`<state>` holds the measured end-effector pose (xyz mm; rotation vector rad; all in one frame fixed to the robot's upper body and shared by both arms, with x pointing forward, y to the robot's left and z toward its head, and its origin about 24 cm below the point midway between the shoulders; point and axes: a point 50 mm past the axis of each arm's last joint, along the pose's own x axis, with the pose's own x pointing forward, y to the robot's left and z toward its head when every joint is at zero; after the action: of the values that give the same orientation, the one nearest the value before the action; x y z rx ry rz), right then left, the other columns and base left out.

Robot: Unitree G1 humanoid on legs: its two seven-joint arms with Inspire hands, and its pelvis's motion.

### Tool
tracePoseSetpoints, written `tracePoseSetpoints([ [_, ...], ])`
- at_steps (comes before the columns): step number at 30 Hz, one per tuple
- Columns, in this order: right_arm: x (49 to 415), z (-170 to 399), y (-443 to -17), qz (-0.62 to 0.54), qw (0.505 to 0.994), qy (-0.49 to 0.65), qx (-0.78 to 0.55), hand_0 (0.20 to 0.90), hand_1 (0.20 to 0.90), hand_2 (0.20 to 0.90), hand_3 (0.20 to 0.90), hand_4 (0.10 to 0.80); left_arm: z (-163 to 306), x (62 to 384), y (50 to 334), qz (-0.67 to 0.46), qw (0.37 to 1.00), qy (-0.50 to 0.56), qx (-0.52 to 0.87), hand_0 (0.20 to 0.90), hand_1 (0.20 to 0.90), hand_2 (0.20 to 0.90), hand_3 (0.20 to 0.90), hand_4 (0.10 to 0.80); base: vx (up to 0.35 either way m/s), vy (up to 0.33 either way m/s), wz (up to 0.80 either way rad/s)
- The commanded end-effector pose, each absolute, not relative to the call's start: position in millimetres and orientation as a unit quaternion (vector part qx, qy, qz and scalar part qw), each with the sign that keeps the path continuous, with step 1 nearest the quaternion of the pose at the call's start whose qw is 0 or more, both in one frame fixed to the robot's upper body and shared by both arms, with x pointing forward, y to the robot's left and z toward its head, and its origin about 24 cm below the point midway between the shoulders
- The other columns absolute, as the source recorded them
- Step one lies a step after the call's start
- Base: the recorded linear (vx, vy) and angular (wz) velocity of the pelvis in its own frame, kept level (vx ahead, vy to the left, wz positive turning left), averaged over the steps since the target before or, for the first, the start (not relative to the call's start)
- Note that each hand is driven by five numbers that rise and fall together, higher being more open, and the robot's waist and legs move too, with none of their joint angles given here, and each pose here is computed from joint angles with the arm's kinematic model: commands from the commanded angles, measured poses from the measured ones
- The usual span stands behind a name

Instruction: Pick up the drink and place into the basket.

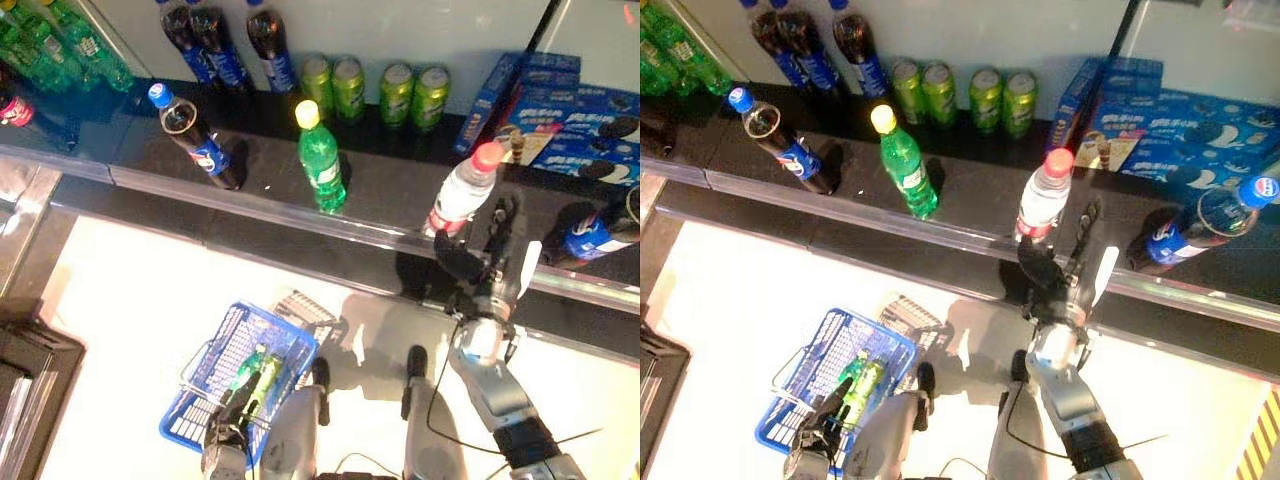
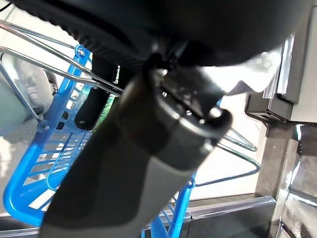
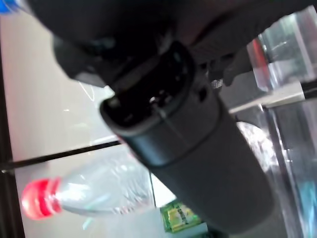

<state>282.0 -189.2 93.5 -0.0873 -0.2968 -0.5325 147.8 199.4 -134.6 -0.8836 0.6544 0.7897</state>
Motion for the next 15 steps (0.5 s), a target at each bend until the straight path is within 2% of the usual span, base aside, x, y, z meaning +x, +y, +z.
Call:
tracePoseSetpoints([
  [1, 285, 148, -182, -0.270, 0.924, -0.271, -0.016, 0.900, 0.900, 0.900, 0.900, 0.800, -132, 136, 185, 0.336, 0.788, 0.277, -0.435, 0.300, 0.300, 0.300, 0.200, 0.100, -0.005, 0.012, 0.05],
  [15, 302, 174, -182, -0.310, 0.905, -0.293, -0.004, 0.900, 0.900, 0.900, 0.900, 0.800, -134, 135, 187, 0.319, 0.796, 0.290, -0.425, 0.300, 0.300, 0.300, 0.200, 0.100, 0.037, 0.012, 0.04],
])
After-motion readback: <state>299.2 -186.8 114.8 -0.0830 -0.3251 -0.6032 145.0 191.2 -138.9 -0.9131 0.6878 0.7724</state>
